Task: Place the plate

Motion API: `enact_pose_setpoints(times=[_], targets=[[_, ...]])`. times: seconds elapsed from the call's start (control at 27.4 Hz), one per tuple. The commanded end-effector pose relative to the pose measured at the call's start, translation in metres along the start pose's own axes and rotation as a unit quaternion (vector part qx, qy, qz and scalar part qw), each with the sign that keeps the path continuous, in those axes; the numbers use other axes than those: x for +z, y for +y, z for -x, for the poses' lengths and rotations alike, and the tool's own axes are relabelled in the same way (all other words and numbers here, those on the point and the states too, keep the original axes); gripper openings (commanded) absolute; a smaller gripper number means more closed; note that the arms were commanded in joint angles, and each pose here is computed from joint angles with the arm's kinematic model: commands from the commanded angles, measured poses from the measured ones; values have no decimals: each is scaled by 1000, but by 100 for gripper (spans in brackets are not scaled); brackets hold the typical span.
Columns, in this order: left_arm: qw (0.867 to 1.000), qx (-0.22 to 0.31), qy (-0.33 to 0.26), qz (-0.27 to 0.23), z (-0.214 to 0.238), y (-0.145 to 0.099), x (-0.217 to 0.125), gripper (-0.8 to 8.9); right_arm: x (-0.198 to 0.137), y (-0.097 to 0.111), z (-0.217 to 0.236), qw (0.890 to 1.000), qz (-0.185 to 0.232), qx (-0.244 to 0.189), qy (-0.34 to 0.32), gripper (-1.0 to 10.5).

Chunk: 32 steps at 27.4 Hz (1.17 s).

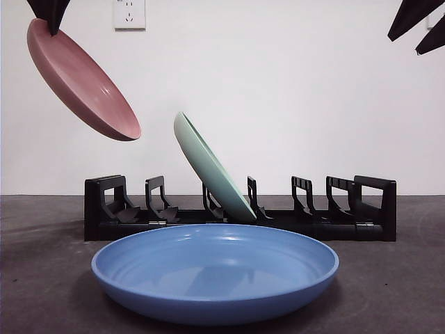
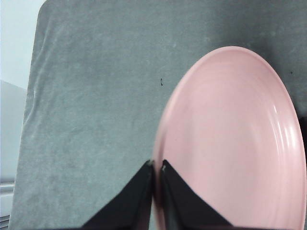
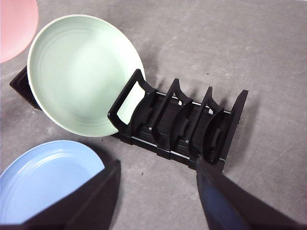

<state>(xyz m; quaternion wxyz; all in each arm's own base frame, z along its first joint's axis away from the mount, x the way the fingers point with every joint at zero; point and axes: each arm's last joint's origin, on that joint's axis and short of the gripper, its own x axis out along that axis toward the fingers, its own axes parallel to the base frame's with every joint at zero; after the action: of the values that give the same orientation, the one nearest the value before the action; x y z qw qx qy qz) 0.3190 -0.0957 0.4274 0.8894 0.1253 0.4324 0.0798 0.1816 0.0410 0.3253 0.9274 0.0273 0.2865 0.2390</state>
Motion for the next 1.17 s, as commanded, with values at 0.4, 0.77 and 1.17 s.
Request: enact_pose_setpoints(times=[0.4,0.77,1.17], targets=[[996,-65,-51,24,51,23,-13,16,1,0,-1,1000,-1,0,1,250],[989,-108,-97,41,84,42,-55,16,0,0,-1,1000,-2,0,3,250],[968,-207,-117,85,84,47,-142,16,-1,0,-1,1000,-3,0,7,250]])
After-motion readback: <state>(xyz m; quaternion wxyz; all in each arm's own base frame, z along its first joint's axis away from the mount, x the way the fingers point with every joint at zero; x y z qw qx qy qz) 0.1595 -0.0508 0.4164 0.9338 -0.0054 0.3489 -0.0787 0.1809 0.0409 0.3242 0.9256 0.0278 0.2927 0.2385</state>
